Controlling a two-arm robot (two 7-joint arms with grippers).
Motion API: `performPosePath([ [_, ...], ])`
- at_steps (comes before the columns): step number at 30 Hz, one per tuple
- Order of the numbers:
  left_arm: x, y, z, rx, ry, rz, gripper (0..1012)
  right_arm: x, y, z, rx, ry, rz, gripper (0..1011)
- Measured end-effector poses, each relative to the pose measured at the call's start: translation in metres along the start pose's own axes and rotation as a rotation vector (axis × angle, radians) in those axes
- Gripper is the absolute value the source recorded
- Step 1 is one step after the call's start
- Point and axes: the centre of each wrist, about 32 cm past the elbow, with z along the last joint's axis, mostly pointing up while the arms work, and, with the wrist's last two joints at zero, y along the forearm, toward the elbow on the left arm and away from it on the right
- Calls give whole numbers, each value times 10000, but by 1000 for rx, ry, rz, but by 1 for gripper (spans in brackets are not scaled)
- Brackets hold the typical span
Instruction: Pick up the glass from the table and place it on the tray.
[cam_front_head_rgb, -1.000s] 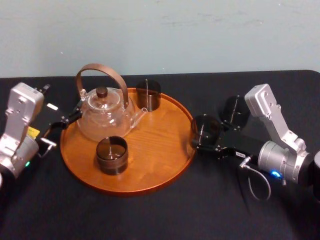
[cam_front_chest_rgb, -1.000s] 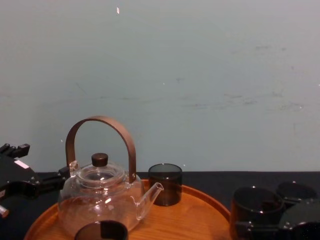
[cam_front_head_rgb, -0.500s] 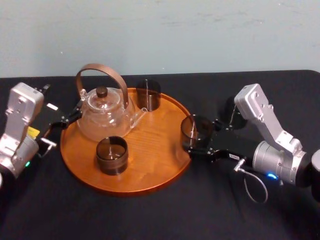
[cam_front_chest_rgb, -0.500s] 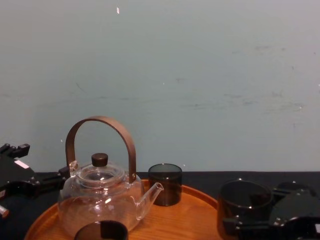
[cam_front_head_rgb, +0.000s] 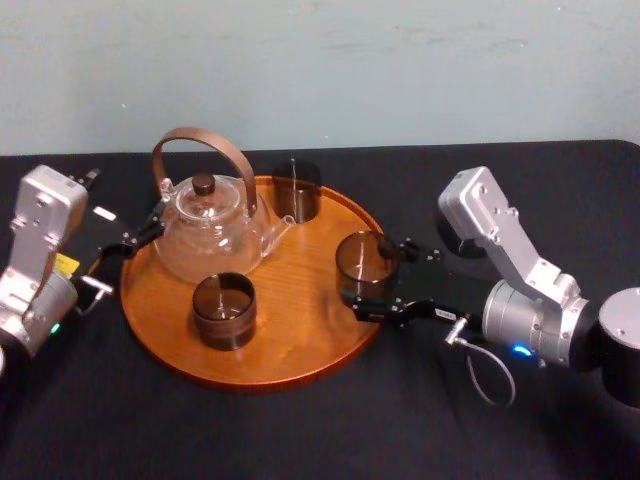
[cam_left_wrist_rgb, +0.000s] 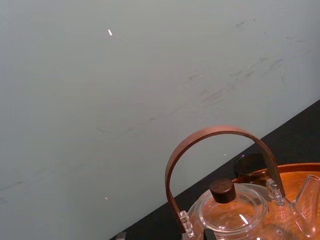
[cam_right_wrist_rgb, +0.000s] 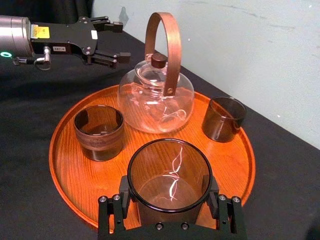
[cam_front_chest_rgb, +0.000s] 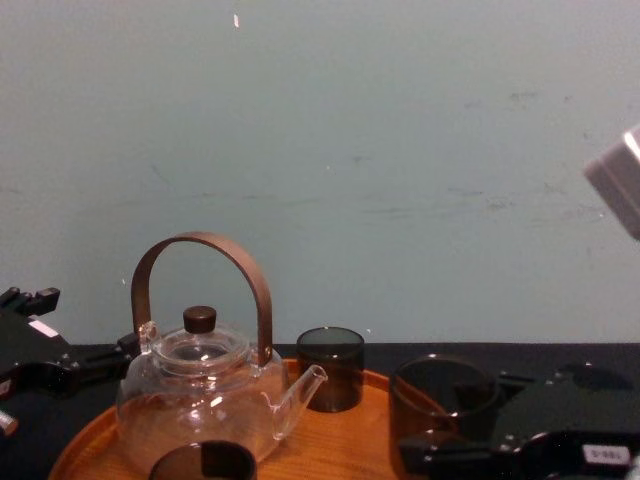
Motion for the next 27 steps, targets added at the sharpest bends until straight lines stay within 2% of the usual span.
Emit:
performPosePath([
  [12,0,0,0,0,0,0,1001,-51,226,-9,1,28,34,903],
  [27,0,0,0,0,0,0,1001,-91,424,-56,5,39,49,903],
])
